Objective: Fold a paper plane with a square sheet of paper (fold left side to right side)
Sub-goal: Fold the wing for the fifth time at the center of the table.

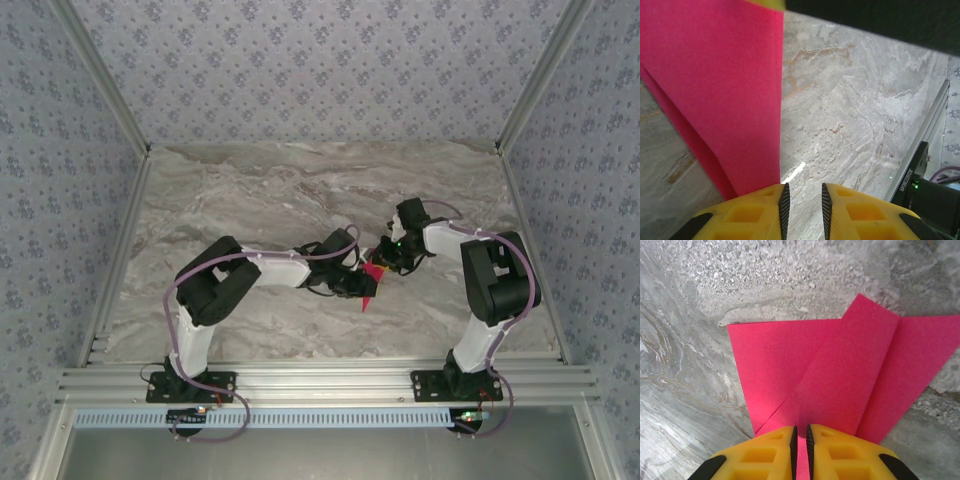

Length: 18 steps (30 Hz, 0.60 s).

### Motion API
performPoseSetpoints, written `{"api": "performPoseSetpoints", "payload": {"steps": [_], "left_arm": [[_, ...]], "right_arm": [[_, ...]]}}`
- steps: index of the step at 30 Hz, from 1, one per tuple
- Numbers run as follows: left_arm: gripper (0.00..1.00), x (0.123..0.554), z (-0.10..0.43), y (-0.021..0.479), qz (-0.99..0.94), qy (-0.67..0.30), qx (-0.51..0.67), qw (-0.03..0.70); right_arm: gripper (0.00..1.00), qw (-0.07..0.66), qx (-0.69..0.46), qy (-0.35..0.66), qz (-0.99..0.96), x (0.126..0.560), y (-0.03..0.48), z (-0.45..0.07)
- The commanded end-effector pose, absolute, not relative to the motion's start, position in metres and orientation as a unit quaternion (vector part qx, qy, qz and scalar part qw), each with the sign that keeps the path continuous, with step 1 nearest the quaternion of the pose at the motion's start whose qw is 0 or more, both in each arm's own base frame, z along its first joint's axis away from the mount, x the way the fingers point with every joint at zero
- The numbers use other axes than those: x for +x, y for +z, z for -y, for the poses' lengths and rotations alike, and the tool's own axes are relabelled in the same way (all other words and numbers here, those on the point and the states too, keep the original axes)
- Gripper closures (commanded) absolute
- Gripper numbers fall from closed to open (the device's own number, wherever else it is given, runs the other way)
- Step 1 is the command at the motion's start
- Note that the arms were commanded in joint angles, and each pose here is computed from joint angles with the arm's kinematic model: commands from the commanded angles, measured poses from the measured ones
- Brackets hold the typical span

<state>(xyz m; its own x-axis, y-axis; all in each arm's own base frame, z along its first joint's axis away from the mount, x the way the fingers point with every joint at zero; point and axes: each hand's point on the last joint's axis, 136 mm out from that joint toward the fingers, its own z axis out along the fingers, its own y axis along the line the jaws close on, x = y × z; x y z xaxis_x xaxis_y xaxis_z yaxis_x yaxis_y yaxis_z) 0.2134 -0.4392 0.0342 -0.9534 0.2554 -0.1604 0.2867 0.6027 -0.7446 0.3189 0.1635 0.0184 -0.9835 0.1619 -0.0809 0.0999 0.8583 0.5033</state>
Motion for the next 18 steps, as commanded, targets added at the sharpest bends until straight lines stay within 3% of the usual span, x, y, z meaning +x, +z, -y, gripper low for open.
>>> {"api": "performPoseSetpoints", "payload": {"steps": [1,7,18], "left_arm": [[0.74,0.207,0.433,0.019,-0.904,-0.4,0.151,0.01],[0.74,0.205,0.429,0.013,-0.908,-0.392,0.149,0.006],[0.91,0.193,0.418,-0.023,-0.912,-0.392,0.119,-0.021]], "right_arm": [[0.82,0.044,0.07,0.243,-0.967,0.31,0.011,-0.158],[0.82,0.053,0.067,0.255,-0.963,0.314,0.016,-0.161],[0.83,0.141,0.059,0.311,-0.938,0.325,0.076,-0.158]]}}
